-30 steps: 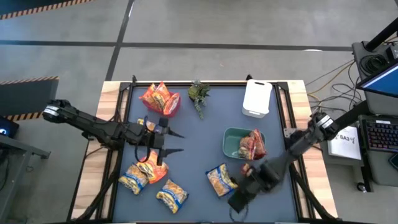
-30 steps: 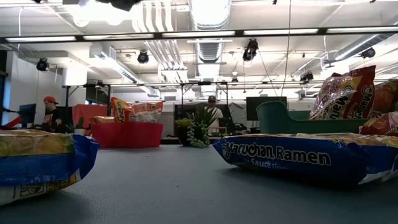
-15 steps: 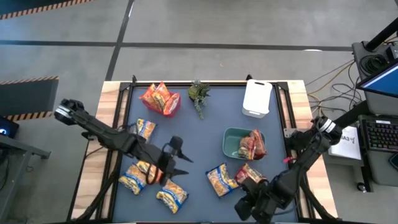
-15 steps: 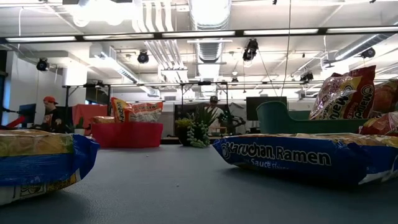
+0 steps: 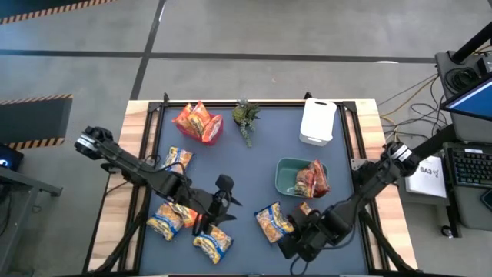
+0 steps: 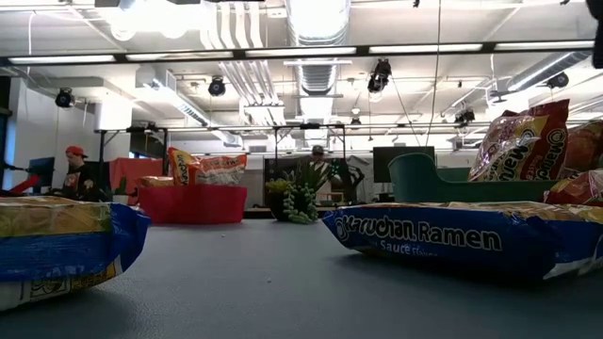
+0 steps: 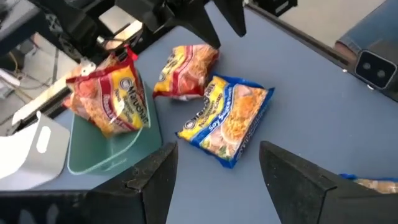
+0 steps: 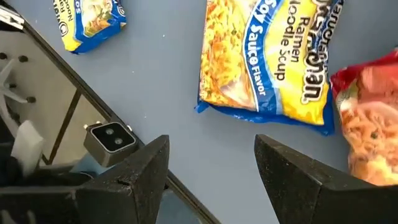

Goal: Sort Maruchan noodles
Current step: Put the blue noodle pack into the white bin

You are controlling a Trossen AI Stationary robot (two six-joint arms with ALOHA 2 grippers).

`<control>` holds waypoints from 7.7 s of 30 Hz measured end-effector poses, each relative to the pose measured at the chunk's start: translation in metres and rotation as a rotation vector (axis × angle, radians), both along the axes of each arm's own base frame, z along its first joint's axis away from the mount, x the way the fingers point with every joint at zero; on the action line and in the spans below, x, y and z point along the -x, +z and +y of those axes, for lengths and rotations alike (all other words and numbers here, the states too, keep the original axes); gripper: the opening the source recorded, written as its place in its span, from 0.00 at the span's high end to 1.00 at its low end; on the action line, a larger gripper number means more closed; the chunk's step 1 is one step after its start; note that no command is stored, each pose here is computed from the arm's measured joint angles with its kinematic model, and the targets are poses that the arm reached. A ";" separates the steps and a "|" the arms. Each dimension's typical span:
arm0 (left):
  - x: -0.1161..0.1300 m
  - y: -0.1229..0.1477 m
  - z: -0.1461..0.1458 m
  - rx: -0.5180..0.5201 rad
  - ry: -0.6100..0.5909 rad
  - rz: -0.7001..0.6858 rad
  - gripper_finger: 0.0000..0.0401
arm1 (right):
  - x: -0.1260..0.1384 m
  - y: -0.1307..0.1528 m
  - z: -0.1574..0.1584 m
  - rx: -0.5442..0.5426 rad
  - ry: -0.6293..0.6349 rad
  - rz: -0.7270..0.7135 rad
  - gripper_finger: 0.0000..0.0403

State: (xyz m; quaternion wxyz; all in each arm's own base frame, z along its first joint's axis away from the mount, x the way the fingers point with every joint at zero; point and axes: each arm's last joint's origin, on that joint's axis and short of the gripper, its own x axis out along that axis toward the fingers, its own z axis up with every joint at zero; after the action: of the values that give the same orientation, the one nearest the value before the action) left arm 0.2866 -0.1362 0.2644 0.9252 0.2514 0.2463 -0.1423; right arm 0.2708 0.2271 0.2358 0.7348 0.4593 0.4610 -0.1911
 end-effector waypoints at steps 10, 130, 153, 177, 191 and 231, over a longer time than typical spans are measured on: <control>0.001 -0.002 0.000 0.035 0.019 0.013 0.48 | -0.015 -0.019 -0.001 0.183 0.162 -0.046 0.44; -0.075 -0.157 0.071 0.140 -0.120 0.320 1.00 | -0.057 -0.076 -0.078 0.161 -0.190 -0.188 0.28; -0.076 -0.149 0.071 0.140 -0.117 0.338 1.00 | -0.061 -0.077 -0.083 0.186 -0.154 -0.214 0.92; 0.008 -0.026 0.068 0.223 -0.111 0.187 1.00 | -0.052 0.027 -0.096 0.430 -0.034 -0.249 0.93; 0.030 0.001 0.079 0.166 0.076 -0.089 1.00 | -0.041 0.112 -0.194 0.723 0.164 0.172 0.93; 0.093 0.019 0.099 0.096 0.212 -0.241 1.00 | 0.061 0.073 -0.439 0.567 0.854 0.675 0.93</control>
State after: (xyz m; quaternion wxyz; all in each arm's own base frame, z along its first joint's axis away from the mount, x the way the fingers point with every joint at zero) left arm 0.1933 -0.0377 0.2839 0.9688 0.1946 0.1516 -0.0245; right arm 0.2101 -0.2115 0.3090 0.6537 -0.0653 0.7427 -0.1300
